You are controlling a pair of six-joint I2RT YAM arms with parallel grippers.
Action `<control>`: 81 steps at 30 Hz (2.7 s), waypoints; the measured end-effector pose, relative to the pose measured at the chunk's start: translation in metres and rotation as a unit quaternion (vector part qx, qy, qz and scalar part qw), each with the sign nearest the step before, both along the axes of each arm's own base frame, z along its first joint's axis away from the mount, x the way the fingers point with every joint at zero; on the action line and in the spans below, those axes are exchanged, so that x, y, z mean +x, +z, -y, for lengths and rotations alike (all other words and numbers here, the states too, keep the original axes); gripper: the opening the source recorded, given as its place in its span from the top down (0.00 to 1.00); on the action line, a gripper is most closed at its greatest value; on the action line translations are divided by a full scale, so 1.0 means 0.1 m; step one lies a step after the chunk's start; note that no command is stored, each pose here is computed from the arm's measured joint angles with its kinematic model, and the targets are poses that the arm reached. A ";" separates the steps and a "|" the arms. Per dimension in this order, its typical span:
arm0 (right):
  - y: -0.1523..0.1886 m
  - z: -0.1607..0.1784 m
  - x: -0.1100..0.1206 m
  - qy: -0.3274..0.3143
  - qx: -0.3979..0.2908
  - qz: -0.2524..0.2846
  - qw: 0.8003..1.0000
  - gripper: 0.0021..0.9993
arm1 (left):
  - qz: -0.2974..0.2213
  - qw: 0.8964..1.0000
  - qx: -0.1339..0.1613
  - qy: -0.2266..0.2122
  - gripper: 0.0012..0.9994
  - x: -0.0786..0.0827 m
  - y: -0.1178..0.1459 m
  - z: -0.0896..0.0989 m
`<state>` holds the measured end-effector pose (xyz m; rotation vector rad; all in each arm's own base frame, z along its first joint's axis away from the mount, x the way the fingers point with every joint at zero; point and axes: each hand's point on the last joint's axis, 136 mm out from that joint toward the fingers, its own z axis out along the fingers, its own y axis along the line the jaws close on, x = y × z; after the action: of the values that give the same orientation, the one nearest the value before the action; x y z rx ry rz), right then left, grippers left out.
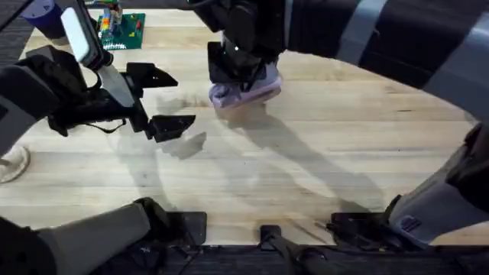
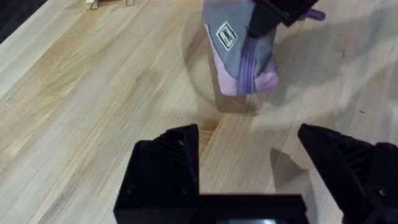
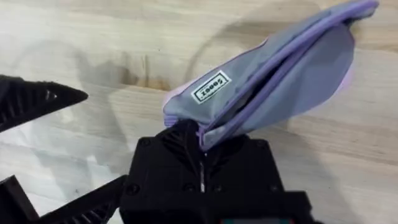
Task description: Unzip the bag, pick up the pens from the table one at a time and place them inside, then zip the bag closed.
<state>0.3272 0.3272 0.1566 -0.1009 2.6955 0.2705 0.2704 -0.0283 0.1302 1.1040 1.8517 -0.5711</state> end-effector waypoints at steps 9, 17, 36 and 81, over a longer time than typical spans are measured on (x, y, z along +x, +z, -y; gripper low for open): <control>0.04 0.01 0.06 -0.006 -0.002 0.017 1.000 0.97 | 0.000 1.000 0.000 0.000 0.01 0.00 0.00 0.00; 0.05 0.02 0.07 -0.007 -0.003 0.020 1.000 0.97 | 0.000 1.000 0.000 0.000 0.01 0.00 0.00 0.00; 0.32 0.10 0.14 -0.022 0.005 0.063 0.998 0.97 | 0.000 1.000 0.000 0.000 0.01 0.00 0.00 0.00; 0.56 0.31 0.10 -0.029 -0.020 0.089 0.995 0.00 | 0.001 1.000 -0.001 0.000 0.01 0.00 0.00 0.00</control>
<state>0.3371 0.2957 0.2131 -0.0559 2.5227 0.1798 0.2704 -0.0285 0.1306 1.1033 1.8495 -0.5721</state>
